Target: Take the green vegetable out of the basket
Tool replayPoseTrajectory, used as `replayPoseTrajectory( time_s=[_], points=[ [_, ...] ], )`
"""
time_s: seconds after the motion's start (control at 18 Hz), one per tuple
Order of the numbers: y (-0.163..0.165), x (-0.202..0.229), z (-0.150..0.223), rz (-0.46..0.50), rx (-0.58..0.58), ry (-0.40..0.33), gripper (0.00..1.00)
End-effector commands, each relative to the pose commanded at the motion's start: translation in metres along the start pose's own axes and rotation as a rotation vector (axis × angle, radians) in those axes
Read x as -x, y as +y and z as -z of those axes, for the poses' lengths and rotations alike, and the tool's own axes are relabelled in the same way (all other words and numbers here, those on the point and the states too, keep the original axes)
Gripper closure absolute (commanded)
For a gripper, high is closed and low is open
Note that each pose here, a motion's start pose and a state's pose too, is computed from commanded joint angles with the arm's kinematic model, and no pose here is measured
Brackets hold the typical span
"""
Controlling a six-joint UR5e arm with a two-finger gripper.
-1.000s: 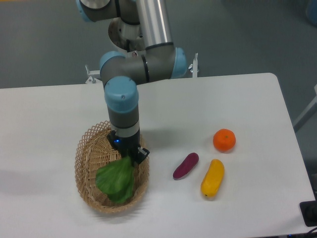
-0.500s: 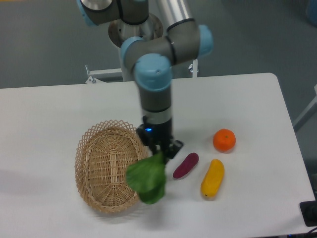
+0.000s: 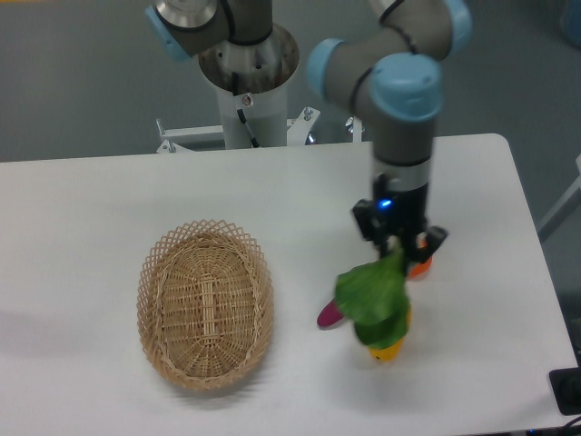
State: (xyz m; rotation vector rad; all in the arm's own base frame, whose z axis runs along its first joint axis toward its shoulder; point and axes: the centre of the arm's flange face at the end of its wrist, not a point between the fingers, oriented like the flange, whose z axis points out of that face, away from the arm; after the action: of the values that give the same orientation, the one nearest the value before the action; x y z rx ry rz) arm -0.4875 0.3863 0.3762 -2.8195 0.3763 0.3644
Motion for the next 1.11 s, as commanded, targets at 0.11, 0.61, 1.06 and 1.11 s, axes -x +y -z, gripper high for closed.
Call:
replayPoseTrajectory(
  time_s=[0.11,0.61,1.06,1.11],
  points=[
    [0.0116,0.0043,0.0006,-0.018,0.006,-0.002,0.56],
    [0.0144,0.005,0.0004,-0.022,0.008,0.002,0.56],
    [0.0097,0.0033,0.0001,-0.029,0.003,0.003,0.56],
    [0.0097,0.0033,0.0001,-0.028,0.003,0.003,0.56]
  ],
)
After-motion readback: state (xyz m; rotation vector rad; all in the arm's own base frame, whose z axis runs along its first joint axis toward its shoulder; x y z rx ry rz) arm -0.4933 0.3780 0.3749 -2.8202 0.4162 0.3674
